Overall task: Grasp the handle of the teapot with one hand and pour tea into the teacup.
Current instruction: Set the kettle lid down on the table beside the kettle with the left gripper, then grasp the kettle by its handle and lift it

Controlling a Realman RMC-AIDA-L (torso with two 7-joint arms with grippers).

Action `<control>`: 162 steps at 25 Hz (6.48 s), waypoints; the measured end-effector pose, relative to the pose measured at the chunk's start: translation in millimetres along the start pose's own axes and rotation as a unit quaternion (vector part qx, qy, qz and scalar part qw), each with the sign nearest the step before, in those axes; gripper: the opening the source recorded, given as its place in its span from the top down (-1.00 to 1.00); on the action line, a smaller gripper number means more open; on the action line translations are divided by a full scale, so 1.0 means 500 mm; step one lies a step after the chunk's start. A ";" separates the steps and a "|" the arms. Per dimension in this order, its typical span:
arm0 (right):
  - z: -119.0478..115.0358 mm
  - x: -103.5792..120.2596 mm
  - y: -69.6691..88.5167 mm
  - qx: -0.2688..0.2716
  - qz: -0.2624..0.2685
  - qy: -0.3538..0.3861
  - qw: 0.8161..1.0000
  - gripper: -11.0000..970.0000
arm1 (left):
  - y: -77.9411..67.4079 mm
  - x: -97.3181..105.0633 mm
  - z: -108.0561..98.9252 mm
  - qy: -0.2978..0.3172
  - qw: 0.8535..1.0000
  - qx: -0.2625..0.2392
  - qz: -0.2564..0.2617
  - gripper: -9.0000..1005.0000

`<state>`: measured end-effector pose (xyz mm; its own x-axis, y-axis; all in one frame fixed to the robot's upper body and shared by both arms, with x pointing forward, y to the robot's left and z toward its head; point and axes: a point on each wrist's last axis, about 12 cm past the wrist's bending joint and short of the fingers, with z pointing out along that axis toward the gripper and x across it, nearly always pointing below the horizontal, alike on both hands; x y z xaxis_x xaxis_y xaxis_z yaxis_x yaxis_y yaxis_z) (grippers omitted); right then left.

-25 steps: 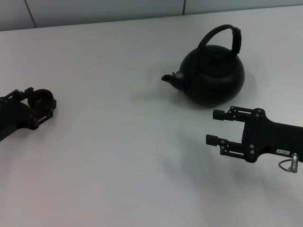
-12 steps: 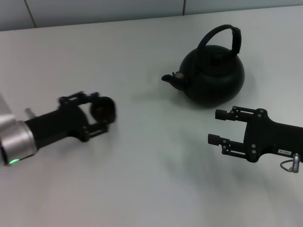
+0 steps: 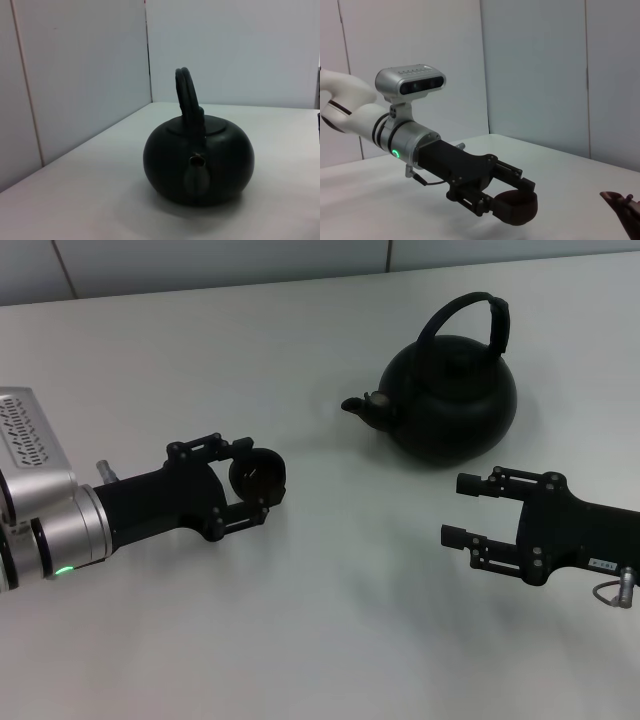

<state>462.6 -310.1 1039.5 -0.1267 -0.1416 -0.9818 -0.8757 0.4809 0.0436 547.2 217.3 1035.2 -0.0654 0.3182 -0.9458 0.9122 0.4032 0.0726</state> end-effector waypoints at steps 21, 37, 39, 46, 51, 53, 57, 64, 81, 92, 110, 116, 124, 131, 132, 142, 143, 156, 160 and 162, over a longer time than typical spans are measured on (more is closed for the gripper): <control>-0.001 -0.005 0.000 -0.004 -0.006 -0.004 1.000 -0.31 | -0.015 0.034 0.011 0.041 0.999 -0.012 -0.004 -0.47; 0.001 -0.007 0.001 -0.007 -0.006 -0.006 1.000 -0.31 | -0.019 0.036 0.007 0.035 0.999 -0.012 -0.010 -0.54; 0.001 -0.007 0.001 -0.007 -0.006 -0.006 1.000 -0.31 | -0.019 0.031 0.000 0.020 1.000 -0.012 -0.010 -0.58; 0.002 -0.005 0.000 -0.004 -0.005 -0.004 1.000 -0.31 | -0.014 0.004 -0.100 -0.068 0.997 -0.010 -0.015 -0.60; 0.002 -0.005 -0.001 -0.003 -0.005 -0.005 1.000 -0.31 | -0.042 0.004 -0.222 -0.106 0.994 -0.015 -0.014 -0.60; 0.004 -0.006 -0.001 -0.004 -0.005 -0.006 1.000 -0.31 | -0.057 0.013 -0.269 -0.109 0.994 -0.022 -0.018 -0.60; 0.009 -0.009 -0.004 -0.006 -0.007 -0.007 1.000 -0.31 | -0.072 0.030 -0.338 -0.102 0.994 -0.033 -0.033 -0.60; 0.015 -0.013 -0.007 -0.009 -0.010 -0.009 1.000 -0.31 | -0.077 0.038 -0.372 -0.095 0.994 -0.049 -0.032 -0.60; 0.004 -0.001 0.005 0.016 0.001 -0.025 1.000 -0.30 | -0.076 0.084 -0.362 0.014 0.999 -0.049 -0.013 -0.60; -0.017 0.077 0.067 0.376 -0.004 -0.154 0.913 -0.30 | -0.077 0.081 -0.358 0.000 0.998 -0.058 -0.019 -0.60; 0.006 0.051 -0.035 0.339 0.049 -0.121 0.932 -0.29 | -0.082 0.078 -0.358 -0.006 0.999 -0.047 -0.019 -0.60; 0.028 0.034 -0.076 0.335 0.050 -0.104 0.935 -0.30 | -0.084 0.079 -0.356 -0.008 0.999 -0.048 -0.020 -0.60; 0.067 0.008 -0.127 0.318 0.061 -0.072 0.943 -0.30 | -0.084 0.080 -0.356 -0.008 0.999 -0.049 -0.020 -0.60; 0.103 -0.009 -0.159 0.317 0.060 -0.047 0.945 -0.26 | -0.081 0.079 -0.358 -0.014 0.998 -0.061 -0.021 -0.60; 0.106 -0.011 -0.161 0.315 0.059 -0.044 0.946 -0.25 | -0.081 0.079 -0.358 -0.014 0.998 -0.062 -0.021 -0.60; 0.111 -0.016 -0.166 0.312 0.056 -0.041 0.948 -0.19 | -0.078 0.078 -0.361 -0.015 0.997 -0.067 -0.020 -0.60; 0.110 -0.016 -0.166 0.312 0.057 -0.041 0.948 -0.19 | -0.078 0.078 -0.361 -0.015 0.997 -0.067 -0.020 -0.60; 0.118 -0.011 -0.162 0.301 0.053 -0.025 0.952 0.38 | -0.077 0.079 -0.365 -0.015 0.997 -0.072 -0.024 -0.60; 0.118 -0.012 -0.162 0.303 0.050 -0.026 0.951 0.65 | -0.077 0.079 -0.365 -0.015 0.997 -0.073 -0.024 -0.60; 0.118 -0.012 -0.162 0.303 0.050 -0.027 0.951 0.71 | -0.077 0.079 -0.365 -0.015 0.997 -0.074 -0.024 -0.60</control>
<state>561.8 -297.0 1030.9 -0.1574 -0.0322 -0.9870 -0.4295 0.9022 0.0390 435.8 371.0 1052.9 -0.0933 0.2696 -0.9584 0.8389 0.5398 0.0702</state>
